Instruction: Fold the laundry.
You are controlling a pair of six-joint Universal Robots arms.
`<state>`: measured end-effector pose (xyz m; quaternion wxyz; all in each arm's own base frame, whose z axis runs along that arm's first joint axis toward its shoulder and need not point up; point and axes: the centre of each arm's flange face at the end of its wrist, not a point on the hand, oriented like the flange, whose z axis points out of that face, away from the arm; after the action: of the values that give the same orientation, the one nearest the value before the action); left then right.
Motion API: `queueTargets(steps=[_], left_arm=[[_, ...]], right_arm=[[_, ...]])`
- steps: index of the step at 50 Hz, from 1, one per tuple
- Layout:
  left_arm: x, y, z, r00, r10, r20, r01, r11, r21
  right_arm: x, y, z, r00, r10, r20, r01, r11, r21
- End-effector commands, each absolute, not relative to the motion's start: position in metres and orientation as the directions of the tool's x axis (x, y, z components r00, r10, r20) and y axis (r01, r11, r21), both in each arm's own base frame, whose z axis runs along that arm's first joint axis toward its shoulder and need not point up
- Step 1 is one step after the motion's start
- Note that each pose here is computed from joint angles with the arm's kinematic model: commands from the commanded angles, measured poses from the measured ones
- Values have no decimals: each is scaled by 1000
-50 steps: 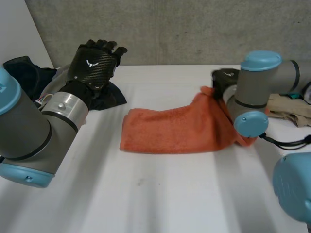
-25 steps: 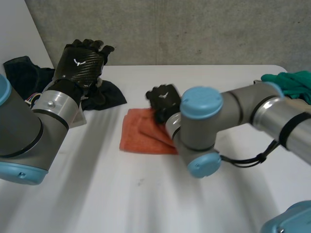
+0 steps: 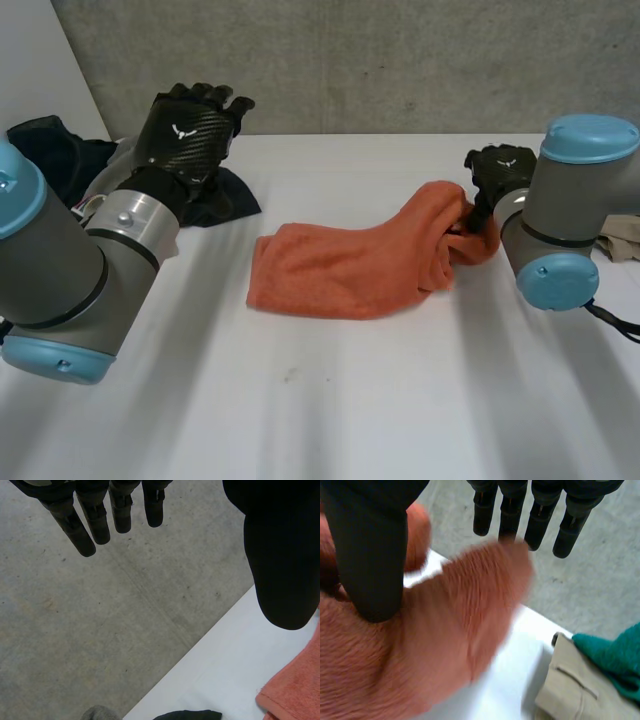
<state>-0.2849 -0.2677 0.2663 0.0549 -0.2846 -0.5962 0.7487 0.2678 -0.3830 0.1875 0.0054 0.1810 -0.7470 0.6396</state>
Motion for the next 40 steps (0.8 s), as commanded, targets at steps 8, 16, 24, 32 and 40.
queueTargets(steps=[8,16,24,32,40], left_arm=[[-280,-269,267,-843,405,-355,259,-273,-926],[-279,-266,269,-841,409,-354,259,-270,-927],[-277,-262,264,-835,421,-354,273,-242,-931],[-279,-261,260,-828,433,-356,276,-237,-931],[-281,-260,257,-824,441,-356,278,-232,-932]], right_arm=[[217,-401,211,-982,-190,-21,-33,276,-961],[196,-405,209,-976,-217,28,-113,392,-913],[174,-381,196,-865,-449,223,-421,409,-809],[166,-359,169,-895,-433,112,-335,483,-809],[161,-367,141,-912,-382,148,-316,427,-847]])
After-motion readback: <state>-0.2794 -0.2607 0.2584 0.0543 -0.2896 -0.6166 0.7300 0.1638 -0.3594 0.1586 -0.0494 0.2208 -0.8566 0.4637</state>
